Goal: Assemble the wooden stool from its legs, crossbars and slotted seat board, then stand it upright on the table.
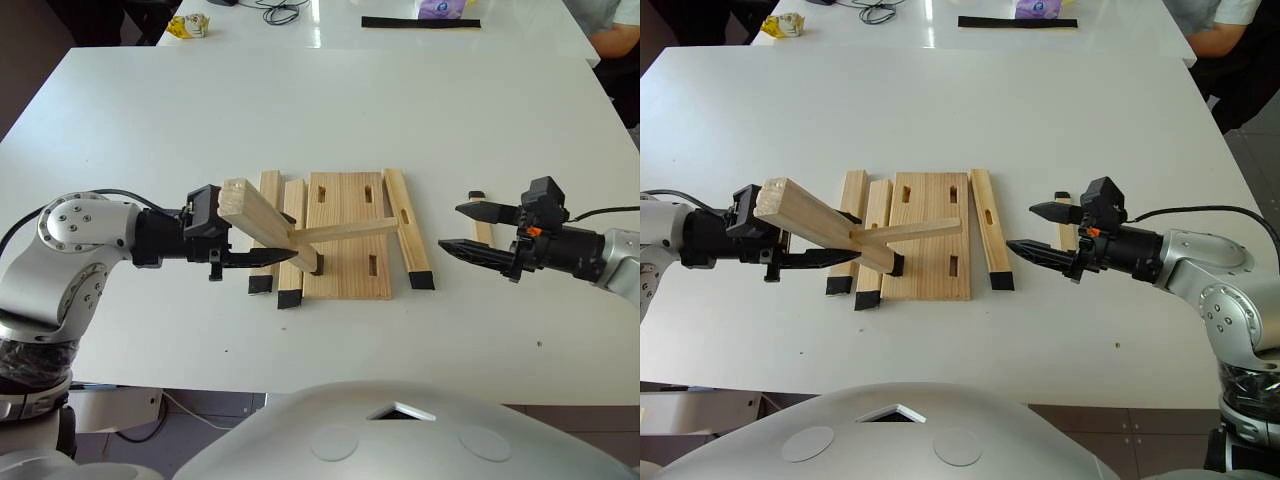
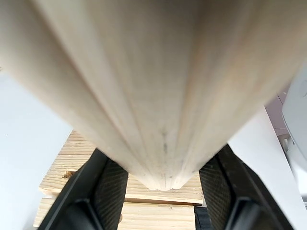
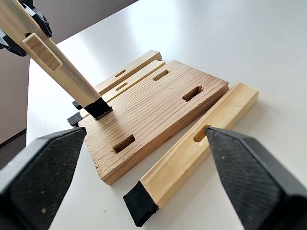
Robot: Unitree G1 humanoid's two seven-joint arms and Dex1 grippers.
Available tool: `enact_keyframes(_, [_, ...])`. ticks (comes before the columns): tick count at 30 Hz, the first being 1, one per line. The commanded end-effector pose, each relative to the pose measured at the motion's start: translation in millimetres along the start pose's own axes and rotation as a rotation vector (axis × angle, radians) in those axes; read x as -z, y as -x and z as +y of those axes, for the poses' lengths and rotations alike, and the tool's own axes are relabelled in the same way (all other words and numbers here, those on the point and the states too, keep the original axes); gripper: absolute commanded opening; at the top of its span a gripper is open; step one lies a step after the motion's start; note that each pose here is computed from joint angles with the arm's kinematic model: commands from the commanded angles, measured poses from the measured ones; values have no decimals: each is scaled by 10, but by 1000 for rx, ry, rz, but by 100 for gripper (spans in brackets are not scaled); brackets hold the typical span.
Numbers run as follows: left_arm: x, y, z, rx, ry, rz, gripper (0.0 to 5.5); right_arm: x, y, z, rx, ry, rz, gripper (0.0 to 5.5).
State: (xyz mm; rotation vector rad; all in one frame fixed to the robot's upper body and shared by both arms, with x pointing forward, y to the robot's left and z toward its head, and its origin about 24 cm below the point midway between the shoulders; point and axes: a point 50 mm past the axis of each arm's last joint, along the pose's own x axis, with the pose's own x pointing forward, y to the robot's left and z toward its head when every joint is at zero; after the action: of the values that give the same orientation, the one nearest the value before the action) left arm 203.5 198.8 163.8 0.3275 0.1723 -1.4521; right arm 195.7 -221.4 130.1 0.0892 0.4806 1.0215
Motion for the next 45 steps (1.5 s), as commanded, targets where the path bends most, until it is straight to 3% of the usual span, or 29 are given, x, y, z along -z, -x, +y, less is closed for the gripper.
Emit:
enact_keyframes(1, [-44,2,14,22,-35,11,206,-23,-3,15,-6,0,-9,458])
enact_keyframes(33, [172,-127,-77,39,-72,77,206,-20,-64,-1,-20,5,6,458])
enact_keyframes(45, [328,-190,44,-24,88,159,206,-4,-91,4,-28,4,17,458])
